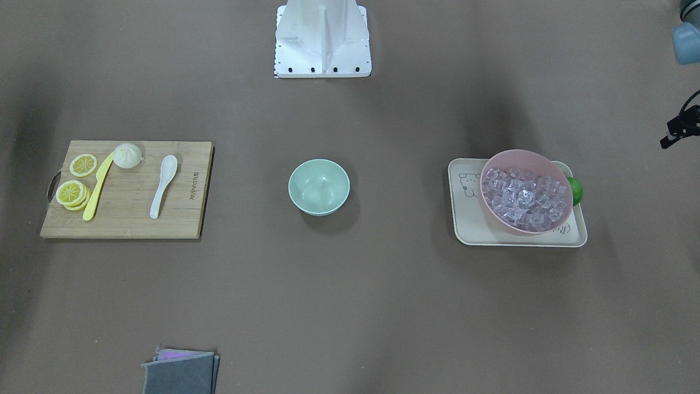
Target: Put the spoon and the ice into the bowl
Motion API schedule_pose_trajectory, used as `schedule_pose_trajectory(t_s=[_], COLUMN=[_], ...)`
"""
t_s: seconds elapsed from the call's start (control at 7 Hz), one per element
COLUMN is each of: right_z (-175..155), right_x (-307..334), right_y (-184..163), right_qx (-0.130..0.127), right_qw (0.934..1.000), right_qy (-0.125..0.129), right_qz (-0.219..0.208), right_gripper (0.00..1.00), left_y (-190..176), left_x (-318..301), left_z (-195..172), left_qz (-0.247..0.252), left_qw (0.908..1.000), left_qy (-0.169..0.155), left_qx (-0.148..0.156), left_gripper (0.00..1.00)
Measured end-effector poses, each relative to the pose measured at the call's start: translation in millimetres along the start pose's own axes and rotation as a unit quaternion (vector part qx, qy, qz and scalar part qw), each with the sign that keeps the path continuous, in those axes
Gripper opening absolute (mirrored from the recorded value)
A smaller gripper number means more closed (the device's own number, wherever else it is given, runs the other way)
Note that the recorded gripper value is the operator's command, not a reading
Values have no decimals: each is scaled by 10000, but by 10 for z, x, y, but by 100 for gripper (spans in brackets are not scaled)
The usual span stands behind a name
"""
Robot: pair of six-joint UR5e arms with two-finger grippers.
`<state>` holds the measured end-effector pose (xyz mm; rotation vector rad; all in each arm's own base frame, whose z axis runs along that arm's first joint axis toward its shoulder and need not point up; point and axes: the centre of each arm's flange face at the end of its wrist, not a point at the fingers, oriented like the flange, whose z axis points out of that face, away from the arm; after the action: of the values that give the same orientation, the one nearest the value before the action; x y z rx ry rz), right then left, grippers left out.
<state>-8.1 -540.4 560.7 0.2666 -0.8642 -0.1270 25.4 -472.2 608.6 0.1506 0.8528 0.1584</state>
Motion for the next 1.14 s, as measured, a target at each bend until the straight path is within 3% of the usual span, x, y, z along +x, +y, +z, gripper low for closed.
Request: schedule_pose_trajectory(t_s=[0.57,1.14], right_z=[46,345], right_x=[-129,-451], right_y=[-51,39], right_qx=[17,127], right_qw=[9996,9992], right_qy=[-9,-47], right_qz=[275,-372], right_gripper=[100,100], left_y=[6,12], left_x=[49,81], left_z=[-51,-84], left_qz=[260,373], left_qw=[9993,9986], left_qy=[23,53], left_qx=[253,366], left_gripper=[99,97])
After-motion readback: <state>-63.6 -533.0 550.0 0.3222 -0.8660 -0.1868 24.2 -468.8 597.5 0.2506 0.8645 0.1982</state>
